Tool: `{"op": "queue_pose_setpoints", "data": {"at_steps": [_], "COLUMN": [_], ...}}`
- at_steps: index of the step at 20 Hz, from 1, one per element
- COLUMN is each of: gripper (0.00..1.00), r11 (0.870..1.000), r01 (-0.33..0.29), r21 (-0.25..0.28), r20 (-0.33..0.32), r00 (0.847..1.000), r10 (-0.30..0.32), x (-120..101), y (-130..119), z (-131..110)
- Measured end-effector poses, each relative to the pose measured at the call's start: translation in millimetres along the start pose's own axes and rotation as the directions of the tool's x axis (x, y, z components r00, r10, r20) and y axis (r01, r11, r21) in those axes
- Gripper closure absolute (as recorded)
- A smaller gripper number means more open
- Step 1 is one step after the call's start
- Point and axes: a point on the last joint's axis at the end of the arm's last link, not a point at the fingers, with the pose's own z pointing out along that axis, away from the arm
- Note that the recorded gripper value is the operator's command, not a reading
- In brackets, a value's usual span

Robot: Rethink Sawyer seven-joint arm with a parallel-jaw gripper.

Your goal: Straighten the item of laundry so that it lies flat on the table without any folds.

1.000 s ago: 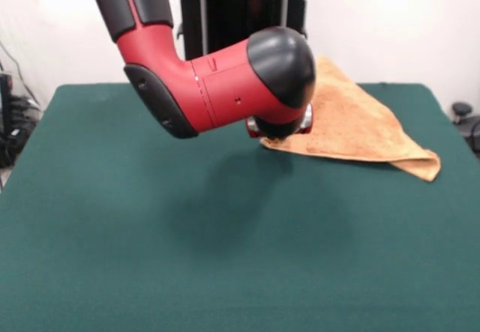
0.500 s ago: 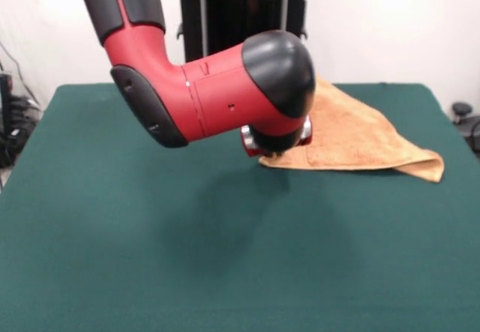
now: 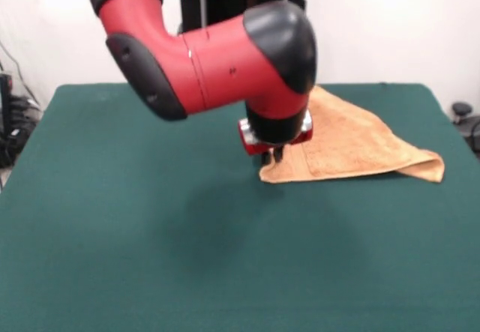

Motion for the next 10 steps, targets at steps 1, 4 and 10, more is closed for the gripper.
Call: {"op": "queue_pose_setpoints", "data": {"at_steps": [1, 4, 10], "gripper": [1.00, 1.00, 1.00], "r11": [1.000, 0.999, 0.997], "r01": [0.003, 0.011, 0.002], "r21": [0.005, 0.034, 0.074], "r20": [0.018, 0.097, 0.179], "r00": [1.000, 0.995, 0.984], "r10": [-0.003, -0.014, -0.015], "x": [0, -1, -7], "y": [0, -1, -9], "z": [-4, -25, -58]}}
